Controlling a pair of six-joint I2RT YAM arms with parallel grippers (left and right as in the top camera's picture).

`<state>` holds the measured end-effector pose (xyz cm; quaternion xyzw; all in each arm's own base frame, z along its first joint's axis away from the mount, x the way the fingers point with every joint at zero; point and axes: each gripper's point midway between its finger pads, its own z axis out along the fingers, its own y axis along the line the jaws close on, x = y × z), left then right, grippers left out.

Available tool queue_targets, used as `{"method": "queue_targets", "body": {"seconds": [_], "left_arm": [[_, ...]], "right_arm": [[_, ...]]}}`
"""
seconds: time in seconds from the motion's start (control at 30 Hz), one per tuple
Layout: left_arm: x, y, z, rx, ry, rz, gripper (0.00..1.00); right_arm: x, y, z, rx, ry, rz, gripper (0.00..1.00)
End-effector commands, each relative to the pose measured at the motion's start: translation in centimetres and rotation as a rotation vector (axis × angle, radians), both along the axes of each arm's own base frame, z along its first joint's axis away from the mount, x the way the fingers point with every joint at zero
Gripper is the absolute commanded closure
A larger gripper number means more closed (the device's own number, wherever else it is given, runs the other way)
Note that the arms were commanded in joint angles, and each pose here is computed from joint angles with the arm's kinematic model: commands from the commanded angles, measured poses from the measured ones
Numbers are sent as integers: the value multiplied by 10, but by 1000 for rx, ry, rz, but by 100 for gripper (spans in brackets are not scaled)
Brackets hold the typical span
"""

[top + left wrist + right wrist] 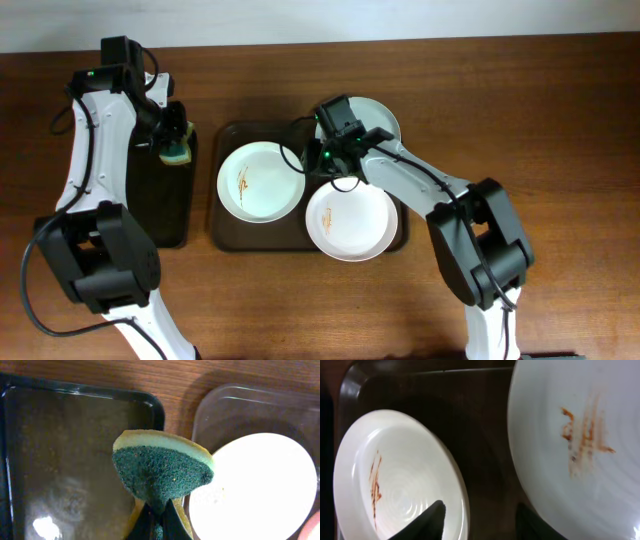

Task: Clean dirty plates on tray and stack at the side
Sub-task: 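Hold the left plate with the right gripper and scrub it with the sponge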

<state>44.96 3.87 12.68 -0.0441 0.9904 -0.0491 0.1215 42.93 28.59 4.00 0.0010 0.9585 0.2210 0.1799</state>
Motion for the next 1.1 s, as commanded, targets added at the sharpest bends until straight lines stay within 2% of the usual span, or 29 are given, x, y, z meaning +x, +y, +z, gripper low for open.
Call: {"method": "queue_targets", "body": {"seconds": [0.0, 0.27, 0.33, 0.43, 0.47, 0.5, 0.77, 0.87, 0.93, 1.0, 1.07], "left_arm": [[1, -6, 13, -29, -37, -41, 99], [0, -6, 13, -26, -30, -55, 99], [0, -9, 13, -26, -33, -61, 99], [0, -30, 10, -28, -27, -107, 99], [0, -38, 7, -28, -23, -125, 99], [-1, -48, 2, -29, -19, -148, 99], [-24, -108, -77, -44, 41, -226, 99], [-23, -98, -101, 43, 19, -145, 99], [-23, -95, -110, 57, 6, -135, 99], [-24, -97, -113, 39, 8, -112, 99], [-24, -119, -110, -85, 1, -144, 99]], "right_arm": [[0, 16, -9, 16, -8, 28, 56], [-3, 29, -31, 16, -3, 52, 61], [-4, 29, -39, 11, 10, 49, 67], [-4, 28, -40, 9, 13, 49, 83], [-5, 28, -40, 8, 15, 49, 93], [-5, 28, -40, 8, 16, 49, 96], [-5, 29, -40, 15, 20, 49, 96], [-6, 30, -40, 20, 24, 53, 96], [-6, 30, -40, 20, 25, 54, 96], [-6, 30, -40, 20, 25, 54, 96], [-6, 30, -40, 20, 25, 54, 96]]}}
